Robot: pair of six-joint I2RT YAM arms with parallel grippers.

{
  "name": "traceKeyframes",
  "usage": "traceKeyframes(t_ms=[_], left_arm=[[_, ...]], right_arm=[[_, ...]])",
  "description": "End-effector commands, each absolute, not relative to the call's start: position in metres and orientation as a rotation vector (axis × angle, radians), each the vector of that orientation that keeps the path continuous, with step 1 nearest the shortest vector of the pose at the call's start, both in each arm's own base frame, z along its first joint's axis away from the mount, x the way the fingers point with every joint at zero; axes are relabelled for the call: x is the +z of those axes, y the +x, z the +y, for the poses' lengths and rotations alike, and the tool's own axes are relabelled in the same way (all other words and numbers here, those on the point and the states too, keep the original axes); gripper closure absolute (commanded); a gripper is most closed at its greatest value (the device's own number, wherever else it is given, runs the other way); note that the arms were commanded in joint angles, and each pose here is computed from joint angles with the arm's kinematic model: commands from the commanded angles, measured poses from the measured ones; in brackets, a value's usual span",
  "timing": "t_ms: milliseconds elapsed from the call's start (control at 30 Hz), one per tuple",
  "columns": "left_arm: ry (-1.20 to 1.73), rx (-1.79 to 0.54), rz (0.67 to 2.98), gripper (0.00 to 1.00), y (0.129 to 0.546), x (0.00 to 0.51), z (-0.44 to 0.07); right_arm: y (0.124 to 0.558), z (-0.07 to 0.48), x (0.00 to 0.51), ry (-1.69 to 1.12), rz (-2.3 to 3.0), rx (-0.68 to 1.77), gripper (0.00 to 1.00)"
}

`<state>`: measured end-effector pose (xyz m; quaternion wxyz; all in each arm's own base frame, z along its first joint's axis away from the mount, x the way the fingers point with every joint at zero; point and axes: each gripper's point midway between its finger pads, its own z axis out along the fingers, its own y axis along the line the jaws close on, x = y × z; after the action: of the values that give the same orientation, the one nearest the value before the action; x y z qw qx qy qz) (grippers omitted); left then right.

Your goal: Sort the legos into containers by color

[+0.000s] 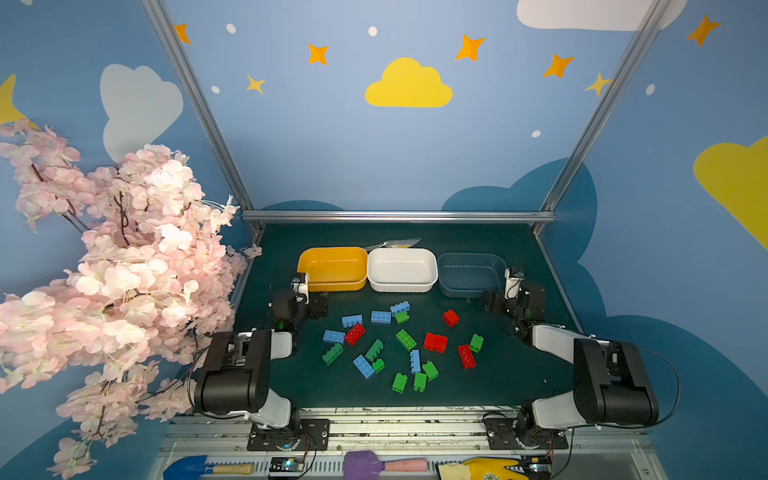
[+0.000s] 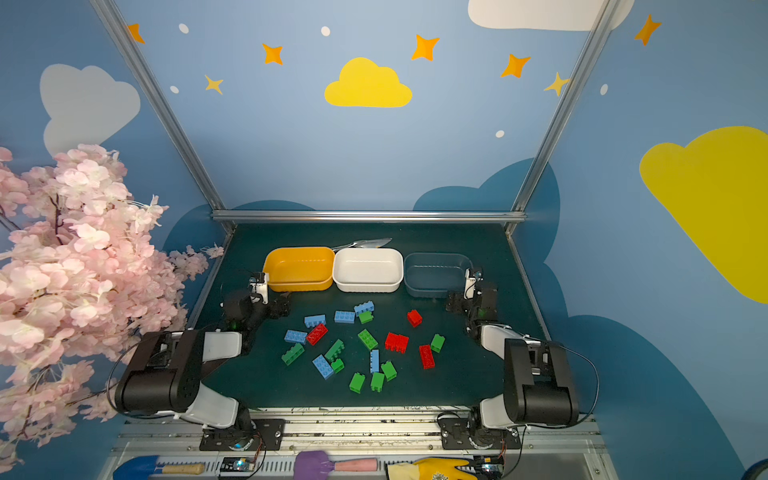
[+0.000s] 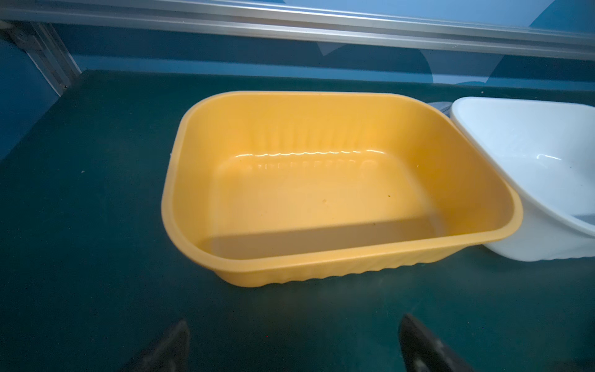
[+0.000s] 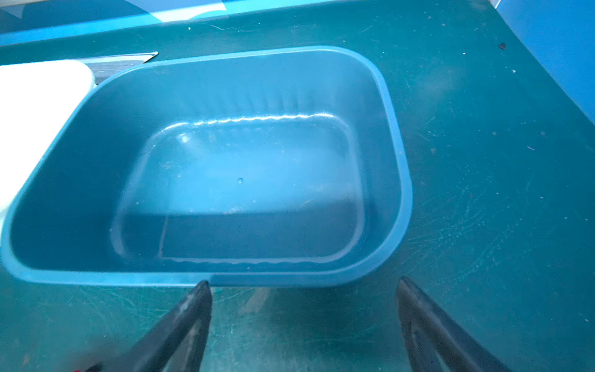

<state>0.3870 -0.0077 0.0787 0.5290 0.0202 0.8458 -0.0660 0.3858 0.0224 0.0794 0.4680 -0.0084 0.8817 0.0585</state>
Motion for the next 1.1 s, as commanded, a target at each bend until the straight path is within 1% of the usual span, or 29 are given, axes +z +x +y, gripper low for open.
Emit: traceKeyframes(t_ms=[0, 133, 333, 433, 467, 567, 667, 733, 833, 967, 1067], left_arm=[[0.067, -0.156, 1.993, 0.0, 0.39, 0.11, -0.011], [0.096, -0.191, 2.027, 0.0, 0.382, 0.135, -0.023], [0.1, -0.23, 2.154, 0.0, 0.352, 0.148, -0.041], [0.073, -0.207, 2.215, 0.0, 0.335, 0.15, -0.042], [0.07, -0.205, 2.244, 0.0, 0.328, 0.149, -0.042], [0.063, -0.214, 2.313, 0.0, 0.31, 0.147, -0.042], [0.252, -0.317, 2.353, 0.0, 0.289, 0.149, -0.064], [0.409, -0.41, 2.344, 0.0, 0.274, 0.154, -0.082], [0.589, -0.483, 2.318, 0.0, 0.261, 0.158, -0.097], [0.739, -0.536, 2.317, 0.0, 0.255, 0.153, -0.106], [0.823, -0.513, 2.319, 0.02, 0.262, 0.142, -0.107]], right_arm=[[0.39, 0.025, 0.104, -0.033, 2.14, 0.164, 0.12], [0.379, 0.031, 0.128, -0.065, 2.114, 0.186, 0.12], [0.357, 0.049, 0.164, -0.136, 2.103, 0.276, 0.12], [0.344, 0.064, 0.179, -0.218, 2.103, 0.344, 0.12], [0.336, 0.073, 0.179, -0.284, 2.105, 0.382, 0.12], [0.321, 0.094, 0.201, -0.422, 2.057, 0.475, 0.12], [0.304, 0.112, 0.212, -0.488, 2.036, 0.564, 0.12], [0.291, 0.123, 0.218, -0.533, 2.02, 0.622, 0.12], [0.271, 0.141, 0.221, -0.617, 2.04, 0.691, 0.12], [0.246, 0.167, 0.216, -0.749, 2.078, 0.76, 0.12], [0.234, 0.183, 0.214, -0.823, 2.092, 0.777, 0.12]])
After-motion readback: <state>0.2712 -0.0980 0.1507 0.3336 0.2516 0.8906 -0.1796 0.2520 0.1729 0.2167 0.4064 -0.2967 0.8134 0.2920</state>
